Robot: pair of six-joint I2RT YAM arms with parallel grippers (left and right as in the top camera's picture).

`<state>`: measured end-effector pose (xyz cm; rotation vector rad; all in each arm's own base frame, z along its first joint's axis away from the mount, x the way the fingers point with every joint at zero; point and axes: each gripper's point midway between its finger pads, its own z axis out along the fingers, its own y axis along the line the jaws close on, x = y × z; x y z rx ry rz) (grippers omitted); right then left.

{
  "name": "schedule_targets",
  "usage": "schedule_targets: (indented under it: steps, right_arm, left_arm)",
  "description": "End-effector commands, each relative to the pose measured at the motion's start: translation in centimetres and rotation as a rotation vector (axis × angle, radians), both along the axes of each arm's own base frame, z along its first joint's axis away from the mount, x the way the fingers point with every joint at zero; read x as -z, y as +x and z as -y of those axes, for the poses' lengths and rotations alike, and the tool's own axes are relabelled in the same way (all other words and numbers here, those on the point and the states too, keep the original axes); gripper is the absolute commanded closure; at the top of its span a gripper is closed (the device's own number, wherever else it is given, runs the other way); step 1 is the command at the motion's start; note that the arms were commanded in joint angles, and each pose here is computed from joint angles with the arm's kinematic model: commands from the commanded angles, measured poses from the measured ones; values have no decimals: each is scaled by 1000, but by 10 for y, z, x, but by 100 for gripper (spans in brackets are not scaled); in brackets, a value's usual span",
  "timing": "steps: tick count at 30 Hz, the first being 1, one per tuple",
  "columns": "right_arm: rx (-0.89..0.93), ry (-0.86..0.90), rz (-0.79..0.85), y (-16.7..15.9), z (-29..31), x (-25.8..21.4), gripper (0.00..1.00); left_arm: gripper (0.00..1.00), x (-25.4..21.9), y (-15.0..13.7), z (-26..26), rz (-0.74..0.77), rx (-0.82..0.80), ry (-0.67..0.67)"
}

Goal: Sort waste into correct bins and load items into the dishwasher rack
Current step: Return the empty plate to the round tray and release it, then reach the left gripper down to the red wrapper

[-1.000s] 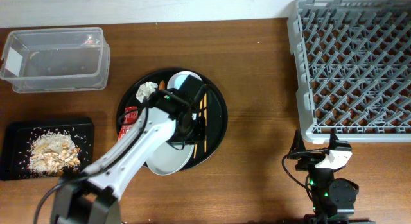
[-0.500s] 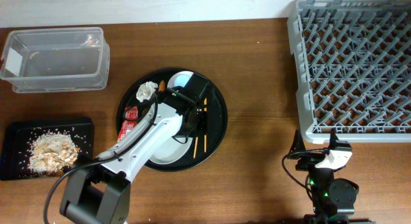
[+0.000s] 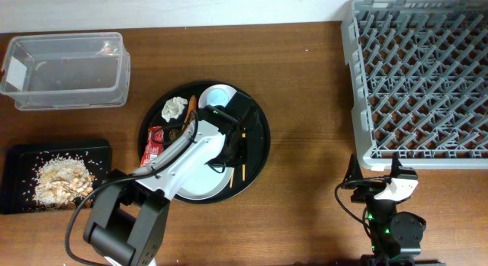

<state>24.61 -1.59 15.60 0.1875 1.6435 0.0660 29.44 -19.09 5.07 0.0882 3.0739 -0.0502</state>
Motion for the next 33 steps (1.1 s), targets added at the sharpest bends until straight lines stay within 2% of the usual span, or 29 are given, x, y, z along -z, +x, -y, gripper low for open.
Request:
schedule_targets:
  steps: [1,4,7,9,10,11,16,19,23,30,33]
  right_arm:
    - [11,6,-5,0,1,2,2]
    - [12,6,-5,0,1,2,2]
    - [12,6,-5,0,1,2,2]
    - [12,6,-5,0,1,2,2]
    - [12,6,-5,0,1,2,2]
    - [12,6,-5,0,1,2,2]
    - [11,6,-5,0,1,2,2]
    - [12,6,-5,0,1,2,2]
    - [12,6,-5,0,1,2,2]
    - [12,6,-5,0,1,2,2]
    - [12,6,-5,0,1,2,2]
  left_arm:
    - [73,-5,-5,7,-37,6,-29]
    - [70,-26,1,10,-26,24,-33]
    - [61,-56,14,15,24,78,-39]
    - [50,-82,27,11,86,71,-5]
    - [29,-92,33,9,119,67,9]
    - [1,-103,41,10,159,63,13]
    - [1,-122,60,13,243,47,-4]
    - [1,-126,74,2,298,18,35]
    - [1,-130,97,-14,350,-47,20]
    - [1,-113,142,-37,401,-143,6]
    - [1,-97,152,-35,397,-146,9]
